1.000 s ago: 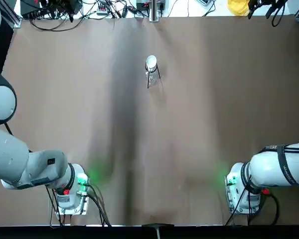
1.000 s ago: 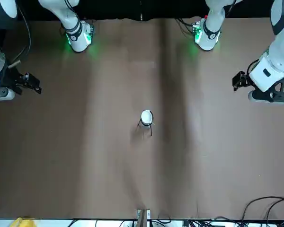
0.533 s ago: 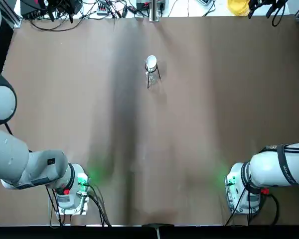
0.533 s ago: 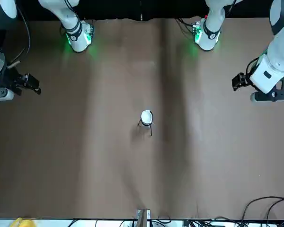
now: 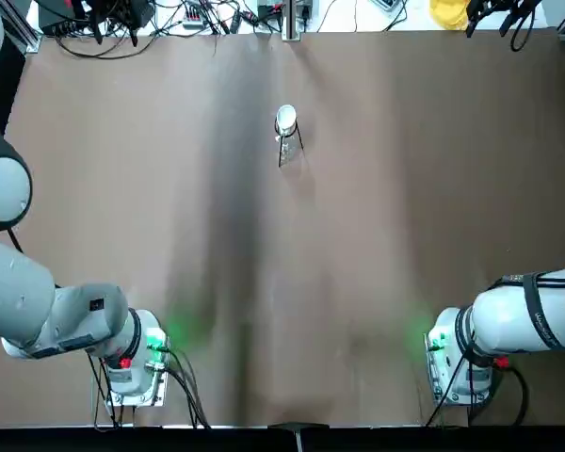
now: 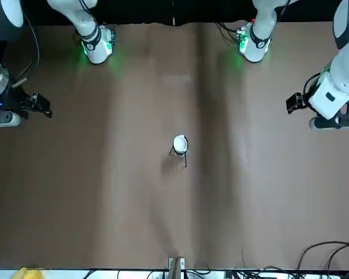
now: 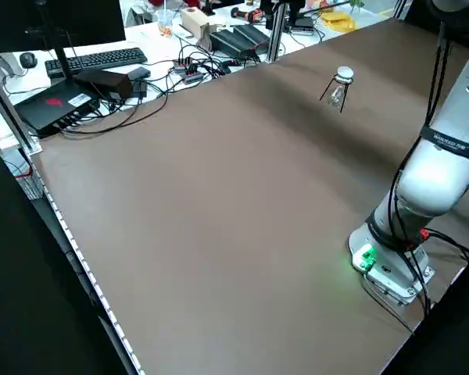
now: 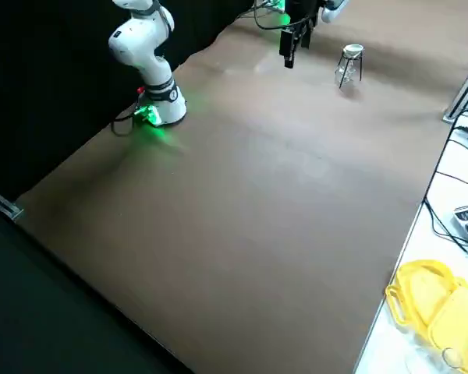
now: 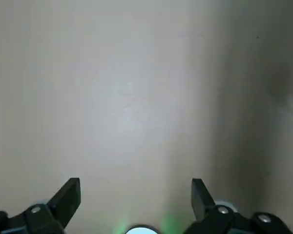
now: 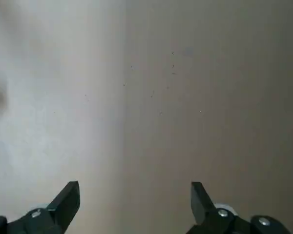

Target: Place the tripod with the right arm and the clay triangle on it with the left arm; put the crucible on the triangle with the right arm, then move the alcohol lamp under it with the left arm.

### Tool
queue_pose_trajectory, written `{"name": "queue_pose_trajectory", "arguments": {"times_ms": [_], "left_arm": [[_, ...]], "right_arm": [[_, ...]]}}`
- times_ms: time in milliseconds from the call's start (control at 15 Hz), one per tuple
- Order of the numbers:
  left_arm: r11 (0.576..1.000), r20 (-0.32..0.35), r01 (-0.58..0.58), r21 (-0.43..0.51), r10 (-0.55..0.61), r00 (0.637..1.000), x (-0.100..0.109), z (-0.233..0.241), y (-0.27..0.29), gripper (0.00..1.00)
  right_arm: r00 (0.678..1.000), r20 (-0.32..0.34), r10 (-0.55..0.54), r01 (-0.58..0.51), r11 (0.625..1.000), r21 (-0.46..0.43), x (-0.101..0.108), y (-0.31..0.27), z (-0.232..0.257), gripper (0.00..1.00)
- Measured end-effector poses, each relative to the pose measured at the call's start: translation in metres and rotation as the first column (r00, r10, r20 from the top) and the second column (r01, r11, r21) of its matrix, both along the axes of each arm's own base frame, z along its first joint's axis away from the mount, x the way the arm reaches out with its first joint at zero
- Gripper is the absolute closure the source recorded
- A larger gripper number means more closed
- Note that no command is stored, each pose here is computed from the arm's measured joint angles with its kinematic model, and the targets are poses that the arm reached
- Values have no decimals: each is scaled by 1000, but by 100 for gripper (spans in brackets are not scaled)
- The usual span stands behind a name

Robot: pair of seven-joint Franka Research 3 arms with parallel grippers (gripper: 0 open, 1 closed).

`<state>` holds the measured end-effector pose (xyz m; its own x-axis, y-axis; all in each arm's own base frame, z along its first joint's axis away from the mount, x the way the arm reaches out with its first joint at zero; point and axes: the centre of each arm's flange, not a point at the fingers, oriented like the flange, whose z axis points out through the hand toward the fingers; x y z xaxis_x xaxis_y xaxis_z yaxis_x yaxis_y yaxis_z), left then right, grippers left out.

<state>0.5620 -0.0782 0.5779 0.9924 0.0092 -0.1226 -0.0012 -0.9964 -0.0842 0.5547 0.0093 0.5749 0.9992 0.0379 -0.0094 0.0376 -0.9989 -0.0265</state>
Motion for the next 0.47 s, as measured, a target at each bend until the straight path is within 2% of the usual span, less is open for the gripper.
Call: {"name": "queue_pose_trajectory", "arguments": {"times_ms": [467], "left_arm": [[1000, 13, -3, -21, 3, 1000, -8, 12, 4, 0]], "right_arm": [[1000, 8, 1, -1, 1000, 0, 1, 0, 1, 0]]}}
